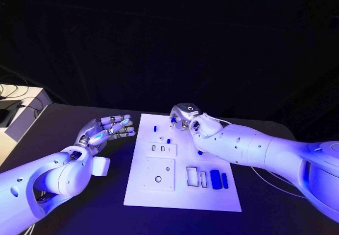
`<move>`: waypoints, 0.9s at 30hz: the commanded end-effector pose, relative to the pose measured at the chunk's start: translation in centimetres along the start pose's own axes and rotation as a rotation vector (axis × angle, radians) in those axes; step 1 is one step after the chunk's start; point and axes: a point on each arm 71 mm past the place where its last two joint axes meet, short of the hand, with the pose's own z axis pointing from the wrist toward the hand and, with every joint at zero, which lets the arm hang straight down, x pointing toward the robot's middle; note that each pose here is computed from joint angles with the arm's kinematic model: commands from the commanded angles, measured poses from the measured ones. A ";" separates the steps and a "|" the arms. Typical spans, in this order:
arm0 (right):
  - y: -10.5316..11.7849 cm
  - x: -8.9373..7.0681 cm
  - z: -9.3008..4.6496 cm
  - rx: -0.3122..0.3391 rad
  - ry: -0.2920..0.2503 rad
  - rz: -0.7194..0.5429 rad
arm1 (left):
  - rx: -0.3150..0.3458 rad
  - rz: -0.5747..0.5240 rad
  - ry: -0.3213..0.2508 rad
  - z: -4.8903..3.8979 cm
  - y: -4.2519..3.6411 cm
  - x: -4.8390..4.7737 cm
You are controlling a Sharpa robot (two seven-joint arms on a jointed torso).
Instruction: Assemble the parts on the task board
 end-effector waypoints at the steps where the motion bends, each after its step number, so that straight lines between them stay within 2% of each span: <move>1: 0.3 0.3 0.0 -0.019 0.018 0.002 | 0.008 -0.003 0.023 0.05 -0.11 0.27; 8: 0.2 -0.1 -0.1 -0.021 -0.034 0.017 | 0.008 -0.002 0.020 0.04 -0.13 0.16; 18: -0.9 -1.5 -1.5 -0.022 -0.091 0.068 | 0.008 0.005 0.006 -0.03 -0.13 -0.41; 23: -2.8 -3.1 -2.6 0.018 -0.096 0.139 | 0.008 0.008 -0.002 -0.06 -0.11 -0.76; 27: -4.9 -4.0 -3.8 0.072 -0.066 0.202 | 0.008 0.009 -0.003 -0.10 -0.12 -0.85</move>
